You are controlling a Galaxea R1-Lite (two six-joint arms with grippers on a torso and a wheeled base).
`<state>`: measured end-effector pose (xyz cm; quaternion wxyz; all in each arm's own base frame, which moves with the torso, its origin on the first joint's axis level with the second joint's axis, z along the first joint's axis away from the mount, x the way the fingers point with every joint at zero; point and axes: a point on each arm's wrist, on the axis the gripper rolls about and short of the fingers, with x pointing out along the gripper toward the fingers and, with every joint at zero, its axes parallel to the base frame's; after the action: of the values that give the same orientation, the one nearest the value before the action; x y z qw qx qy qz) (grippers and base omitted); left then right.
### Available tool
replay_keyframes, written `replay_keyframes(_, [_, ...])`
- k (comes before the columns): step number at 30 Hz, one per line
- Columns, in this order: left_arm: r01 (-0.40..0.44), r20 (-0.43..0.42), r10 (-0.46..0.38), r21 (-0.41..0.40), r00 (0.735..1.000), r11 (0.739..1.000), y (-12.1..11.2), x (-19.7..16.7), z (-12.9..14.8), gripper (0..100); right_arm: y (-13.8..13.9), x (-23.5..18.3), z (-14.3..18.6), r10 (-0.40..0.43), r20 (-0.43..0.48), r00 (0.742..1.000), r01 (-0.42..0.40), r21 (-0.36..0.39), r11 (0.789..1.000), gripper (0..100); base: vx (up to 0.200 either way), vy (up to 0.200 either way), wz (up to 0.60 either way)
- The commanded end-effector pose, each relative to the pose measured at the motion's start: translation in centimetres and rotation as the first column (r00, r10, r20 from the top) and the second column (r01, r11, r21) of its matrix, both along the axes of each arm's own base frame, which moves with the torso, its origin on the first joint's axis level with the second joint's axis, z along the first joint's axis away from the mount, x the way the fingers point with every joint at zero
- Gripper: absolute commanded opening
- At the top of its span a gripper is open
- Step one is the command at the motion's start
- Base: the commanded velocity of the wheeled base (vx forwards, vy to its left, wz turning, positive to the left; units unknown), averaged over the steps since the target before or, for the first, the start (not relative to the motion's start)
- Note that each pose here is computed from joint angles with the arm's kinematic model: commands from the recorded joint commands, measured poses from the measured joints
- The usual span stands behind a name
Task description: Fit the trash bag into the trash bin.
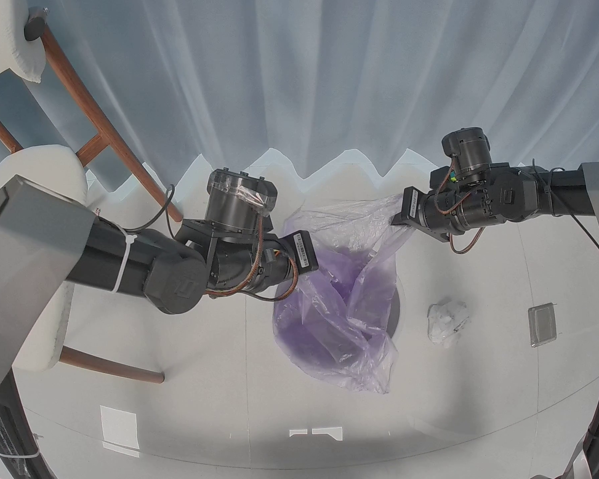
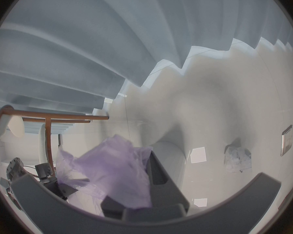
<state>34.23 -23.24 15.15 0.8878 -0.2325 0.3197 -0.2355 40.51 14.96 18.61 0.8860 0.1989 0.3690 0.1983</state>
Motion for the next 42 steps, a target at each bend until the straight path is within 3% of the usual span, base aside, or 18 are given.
replay_keyframes(1, [-0.082, 0.022, 0.082, -0.023, 0.996, 0.996, 2.1, 3.0, 0.3, 0, -1.7, 2.0, 0.5, -0.014, 0.040, 0.999, 0.013, 0.044, 0.999, 0, 0.000, 0.000, 0.00])
replay_keyframes(9, [-0.112, 0.020, 0.115, -0.103, 0.993, 0.988, 2.3, 3.6, 1.7, 0, -4.2, 3.9, 0.5, -0.071, 0.058, 0.996, 0.067, 0.067, 0.996, 0, 0.000, 0.000, 0.00])
replay_keyframes(10, [-0.110, 0.022, 0.113, -0.105, 0.993, 0.988, 2.2, 3.5, 1.8, 0, -4.2, 3.9, 0.6, -0.067, 0.054, 0.996, 0.063, 0.078, 0.995, 100, 0.000, 0.000, 0.00])
replay_keyframes(17, [-0.078, 0.026, 0.081, -0.108, 0.996, 0.991, 0.9, 2.9, 1.7, 0, -2.4, 2.0, 2.9, -0.092, -0.023, 0.996, 0.095, 0.231, 0.968, 100, 0.000, 0.000, 0.00])
replay_keyframes(19, [-0.058, 0.032, 0.062, -0.109, 0.998, 0.992, 0.3, 2.4, 2.0, 0, -0.4, 0.3, 3.5, -0.081, -0.090, 0.993, 0.103, 0.285, 0.953, 100, 0.000, 0.000, 0.00])
replay_keyframes(27, [-0.043, 0.039, 0.047, -0.109, 0.998, 0.993, -0.4, 1.9, 2.2, 0, 3.2, -5.6, 4.1, 0.056, -0.131, 0.990, -0.020, 0.263, 0.964, 100, 0.000, 0.000, 0.00])
replay_keyframes(31, [-0.042, 0.040, 0.047, -0.107, 0.998, 0.993, -0.5, 1.8, 2.2, 0, 4.4, -6.9, 2.1, 0.131, -0.134, 0.982, -0.108, 0.172, 0.979, 100, 0.000, 0.000, 0.00])
replay_keyframes(36, [-0.046, 0.045, 0.051, -0.108, 0.998, 0.993, -0.4, 1.9, 2.3, 0, 3.8, -7.0, 0.9, 0.104, -0.133, 0.986, -0.092, 0.094, 0.991, 100, 0.000, 0.000, 0.00])
replay_keyframes(42, [-0.045, 0.048, 0.051, -0.111, 0.998, 0.993, -0.3, 1.8, 2.4, 0, 3.3, -6.8, 0.3, 0.089, -0.134, 0.987, -0.082, 0.060, 0.995, 100, 0.000, 0.000, 0.00])
